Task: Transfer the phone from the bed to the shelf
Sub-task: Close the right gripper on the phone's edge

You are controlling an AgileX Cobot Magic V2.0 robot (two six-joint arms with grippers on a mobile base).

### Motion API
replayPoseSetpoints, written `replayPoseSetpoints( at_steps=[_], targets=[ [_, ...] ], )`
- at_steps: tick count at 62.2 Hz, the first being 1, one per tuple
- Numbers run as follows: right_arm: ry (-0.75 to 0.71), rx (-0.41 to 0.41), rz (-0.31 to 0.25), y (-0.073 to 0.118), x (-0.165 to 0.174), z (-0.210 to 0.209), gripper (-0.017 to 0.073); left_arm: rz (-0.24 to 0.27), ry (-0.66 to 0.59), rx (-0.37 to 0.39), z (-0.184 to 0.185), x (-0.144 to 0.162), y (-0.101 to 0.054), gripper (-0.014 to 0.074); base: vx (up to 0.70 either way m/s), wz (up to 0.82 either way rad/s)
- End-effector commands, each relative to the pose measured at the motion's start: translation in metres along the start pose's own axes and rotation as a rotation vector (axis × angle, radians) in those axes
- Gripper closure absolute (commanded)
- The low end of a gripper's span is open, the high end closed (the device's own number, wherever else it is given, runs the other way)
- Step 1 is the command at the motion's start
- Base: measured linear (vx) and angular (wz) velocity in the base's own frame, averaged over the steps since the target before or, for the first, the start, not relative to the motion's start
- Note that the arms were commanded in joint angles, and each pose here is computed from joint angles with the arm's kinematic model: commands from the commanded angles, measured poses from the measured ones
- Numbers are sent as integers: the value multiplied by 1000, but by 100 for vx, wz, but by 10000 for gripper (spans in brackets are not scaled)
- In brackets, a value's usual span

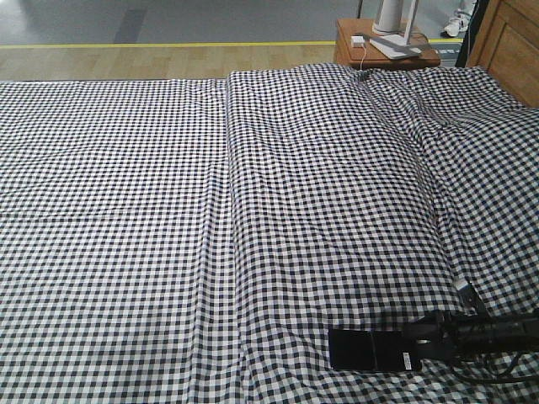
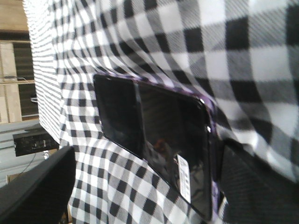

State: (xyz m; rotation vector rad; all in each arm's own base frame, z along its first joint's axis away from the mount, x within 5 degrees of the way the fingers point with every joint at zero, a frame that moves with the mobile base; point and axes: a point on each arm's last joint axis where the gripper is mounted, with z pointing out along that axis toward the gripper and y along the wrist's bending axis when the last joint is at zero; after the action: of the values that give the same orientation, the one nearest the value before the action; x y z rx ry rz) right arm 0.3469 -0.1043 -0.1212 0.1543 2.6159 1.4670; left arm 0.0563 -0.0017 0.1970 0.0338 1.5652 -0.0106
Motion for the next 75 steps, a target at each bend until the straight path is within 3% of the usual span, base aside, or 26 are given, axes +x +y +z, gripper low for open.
replayPoseSetpoints(
  at_steps=[1,22,52,61,75],
  targets=[
    [-27,-74,-75,25,-17,-7,-35,-19,-106,-5,-2,-15,1,592,0,0],
    [31,-59,-117,37,-19,16,-35,-19,-106,-5,-2,-15,1,592,0,0],
    [99,-142,-169,55,-17,34,-17,-19,-106,-5,-2,-15,1,592,0,0],
    [106,-140,-171,54,-16,33,72,-19,-106,-5,-2,-15,1,592,0,0],
    [127,-133,-207,53,-14,33,372,-19,-106,-5,-2,-15,1,592,0,0]
  ],
)
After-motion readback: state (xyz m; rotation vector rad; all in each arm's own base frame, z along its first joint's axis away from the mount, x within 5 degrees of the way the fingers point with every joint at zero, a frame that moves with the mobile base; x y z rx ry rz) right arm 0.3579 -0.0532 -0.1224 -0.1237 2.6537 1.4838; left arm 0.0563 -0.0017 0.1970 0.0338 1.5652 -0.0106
